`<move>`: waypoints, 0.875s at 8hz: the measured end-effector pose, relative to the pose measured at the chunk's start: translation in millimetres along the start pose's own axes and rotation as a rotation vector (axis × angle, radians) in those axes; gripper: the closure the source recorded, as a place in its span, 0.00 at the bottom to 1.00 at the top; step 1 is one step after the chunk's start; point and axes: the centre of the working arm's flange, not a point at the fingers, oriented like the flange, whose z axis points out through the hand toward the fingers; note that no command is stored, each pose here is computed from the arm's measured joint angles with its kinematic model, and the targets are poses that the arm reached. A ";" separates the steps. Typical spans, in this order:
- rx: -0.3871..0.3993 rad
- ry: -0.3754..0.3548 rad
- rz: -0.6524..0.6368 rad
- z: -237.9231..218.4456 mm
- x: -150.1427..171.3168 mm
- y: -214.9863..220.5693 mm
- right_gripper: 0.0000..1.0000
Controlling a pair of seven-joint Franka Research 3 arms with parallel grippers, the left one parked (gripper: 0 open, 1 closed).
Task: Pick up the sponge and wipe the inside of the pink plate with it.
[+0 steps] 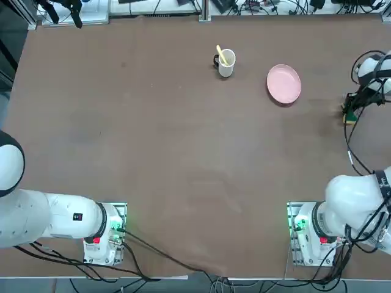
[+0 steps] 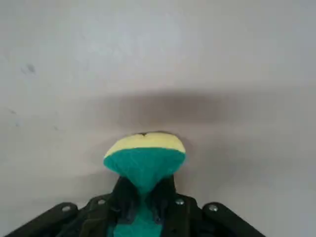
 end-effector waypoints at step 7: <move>-0.026 0.047 0.000 -121.9 98.9 -173.4 0.76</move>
